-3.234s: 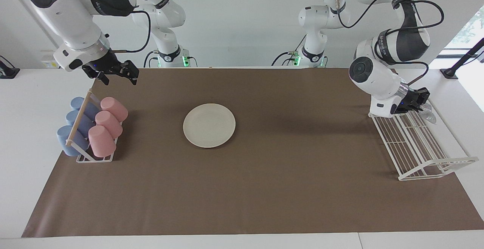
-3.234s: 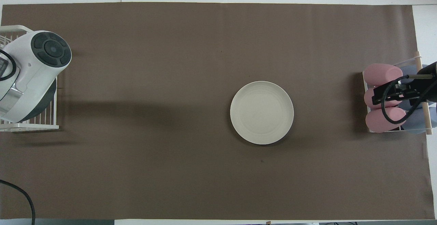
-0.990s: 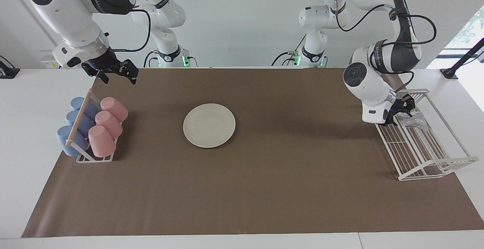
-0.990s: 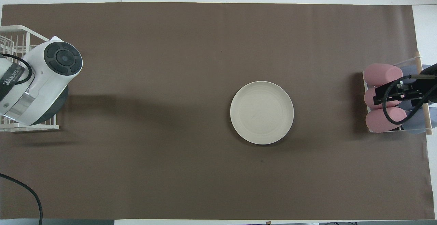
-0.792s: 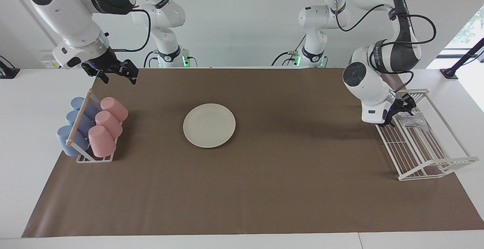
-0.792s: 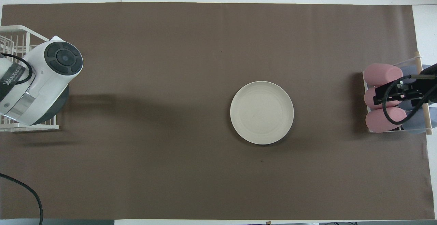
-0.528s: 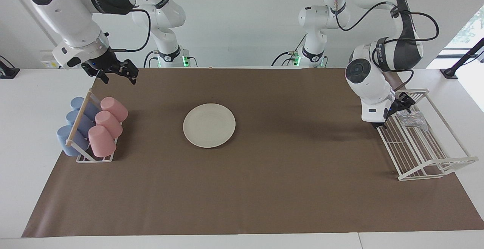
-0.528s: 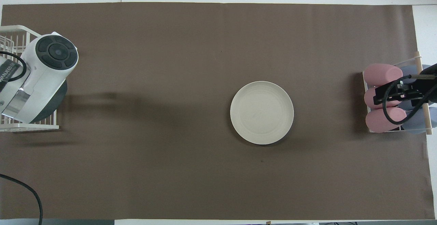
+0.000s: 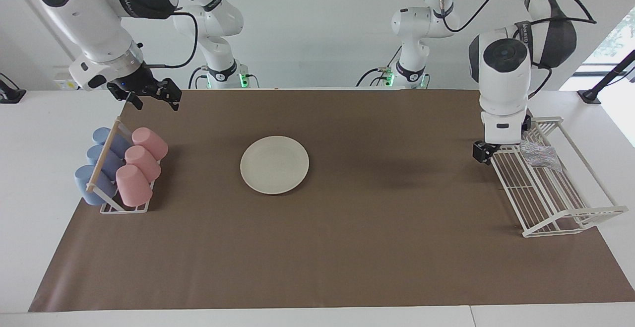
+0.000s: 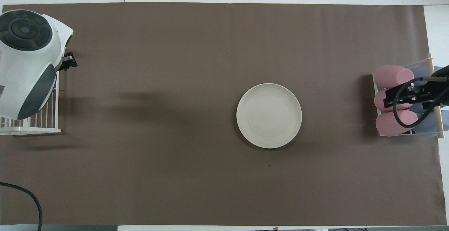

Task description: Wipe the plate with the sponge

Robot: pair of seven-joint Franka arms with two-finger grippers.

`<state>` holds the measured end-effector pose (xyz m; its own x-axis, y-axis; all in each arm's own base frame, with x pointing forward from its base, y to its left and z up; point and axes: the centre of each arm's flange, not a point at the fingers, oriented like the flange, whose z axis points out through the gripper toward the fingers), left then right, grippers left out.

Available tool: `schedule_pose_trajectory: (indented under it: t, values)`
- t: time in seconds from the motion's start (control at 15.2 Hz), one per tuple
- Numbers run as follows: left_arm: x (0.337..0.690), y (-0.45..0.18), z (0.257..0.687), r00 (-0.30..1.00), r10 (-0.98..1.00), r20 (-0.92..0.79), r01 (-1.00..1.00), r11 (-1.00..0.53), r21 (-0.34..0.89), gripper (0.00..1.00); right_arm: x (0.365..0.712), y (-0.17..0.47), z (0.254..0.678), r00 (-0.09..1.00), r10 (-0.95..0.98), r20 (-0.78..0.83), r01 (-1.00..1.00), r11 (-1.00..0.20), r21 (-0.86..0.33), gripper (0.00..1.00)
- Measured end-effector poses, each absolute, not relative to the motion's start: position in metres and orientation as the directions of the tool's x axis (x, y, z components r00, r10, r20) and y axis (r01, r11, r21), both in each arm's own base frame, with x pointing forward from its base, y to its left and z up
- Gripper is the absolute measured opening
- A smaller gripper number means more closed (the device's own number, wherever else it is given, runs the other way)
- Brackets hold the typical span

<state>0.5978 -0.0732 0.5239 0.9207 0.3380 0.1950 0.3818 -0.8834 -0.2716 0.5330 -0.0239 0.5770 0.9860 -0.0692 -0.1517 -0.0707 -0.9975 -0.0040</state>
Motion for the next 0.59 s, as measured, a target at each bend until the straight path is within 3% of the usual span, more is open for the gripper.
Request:
schedule_pose_trajectory:
  t: [0.2, 0.59]
  values:
    - [0.579, -0.060, 0.565, 0.931, 0.342, 0.128, 0.359, -0.921, -0.149, 1.00, 0.533, -0.024, 0.577, 0.986, -0.069, -0.152, -0.071, -0.997, -0.004, 1.00]
    - [0.549, -0.059, 0.622, 0.983, 0.185, 0.004, 0.185, -0.980, -0.073, 1.00, 0.533, -0.024, 0.577, 0.986, -0.069, -0.152, -0.071, -0.997, -0.004, 1.00]
